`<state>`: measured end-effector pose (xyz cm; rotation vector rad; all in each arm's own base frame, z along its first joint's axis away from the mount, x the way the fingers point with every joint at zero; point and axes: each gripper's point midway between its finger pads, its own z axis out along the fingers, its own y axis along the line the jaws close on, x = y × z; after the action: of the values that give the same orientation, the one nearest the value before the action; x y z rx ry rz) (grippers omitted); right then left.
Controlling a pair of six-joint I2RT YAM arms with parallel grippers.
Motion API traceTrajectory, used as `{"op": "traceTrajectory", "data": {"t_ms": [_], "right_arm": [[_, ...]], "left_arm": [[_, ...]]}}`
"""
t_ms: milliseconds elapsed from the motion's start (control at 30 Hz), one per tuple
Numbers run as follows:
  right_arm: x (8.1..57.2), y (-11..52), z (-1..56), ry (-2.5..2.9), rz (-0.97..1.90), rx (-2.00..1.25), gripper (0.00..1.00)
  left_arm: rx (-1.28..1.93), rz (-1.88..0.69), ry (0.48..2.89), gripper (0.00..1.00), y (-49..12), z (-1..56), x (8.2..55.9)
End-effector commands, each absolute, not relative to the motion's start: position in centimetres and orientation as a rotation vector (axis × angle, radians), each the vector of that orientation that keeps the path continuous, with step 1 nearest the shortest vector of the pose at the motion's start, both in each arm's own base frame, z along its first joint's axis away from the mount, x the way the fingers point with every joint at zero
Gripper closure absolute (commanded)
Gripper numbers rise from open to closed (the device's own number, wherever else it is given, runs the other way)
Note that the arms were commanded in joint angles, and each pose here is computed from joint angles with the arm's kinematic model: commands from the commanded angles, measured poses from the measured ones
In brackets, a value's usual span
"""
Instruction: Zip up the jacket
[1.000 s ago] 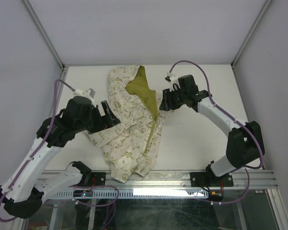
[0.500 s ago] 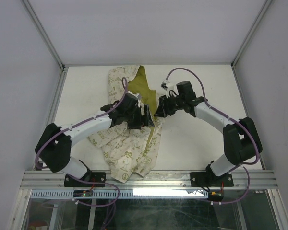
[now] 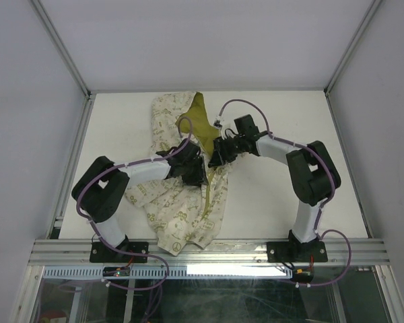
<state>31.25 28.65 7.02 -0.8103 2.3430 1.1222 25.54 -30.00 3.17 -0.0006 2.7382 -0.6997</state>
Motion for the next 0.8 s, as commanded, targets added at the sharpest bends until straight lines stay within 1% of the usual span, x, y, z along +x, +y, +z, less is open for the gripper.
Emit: {"op": "traceTrajectory", "data": {"t_ms": [0,133,200,267,433,500,600,667,767], "right_arm": [[31.5,31.4,8.4,2.239,1.223,-0.928,0.51],[30.7,31.8,7.0,2.296,1.275,-0.946,0.54],[29.8,31.8,7.0,2.297,1.320,-0.974,0.54],[28.7,32.0,7.7,2.273,1.381,-1.017,0.54],[26.3,33.0,9.6,2.174,1.539,-1.133,0.52],[25.5,33.6,10.2,2.138,1.570,-1.183,0.47],[25.2,34.5,10.7,2.101,1.570,-1.212,0.47],[25.2,35.1,10.9,2.090,1.567,-1.213,0.48],[25.0,36.0,11.2,2.062,1.583,-1.232,0.52]], "left_arm": [[0.070,-0.625,2.728,0.67,-28.7,1.5,25.3],[0.145,-0.584,2.717,0.75,-27.6,1.6,24.8],[0.206,-0.558,2.711,0.82,-27.1,1.8,24.7],[0.279,-0.546,2.697,0.88,-26.7,2.5,24.5],[0.485,-0.552,2.637,0.99,-26.4,5.3,24.1],[0.562,-0.558,2.601,1.00,-26.4,6.9,24.1],[0.673,-0.573,2.540,1.00,-26.6,9.5,24.2],[0.738,-0.584,2.509,1.00,-26.6,11.0,24.1],[0.831,-0.611,2.462,1.00,-26.7,12.8,23.5]]}}
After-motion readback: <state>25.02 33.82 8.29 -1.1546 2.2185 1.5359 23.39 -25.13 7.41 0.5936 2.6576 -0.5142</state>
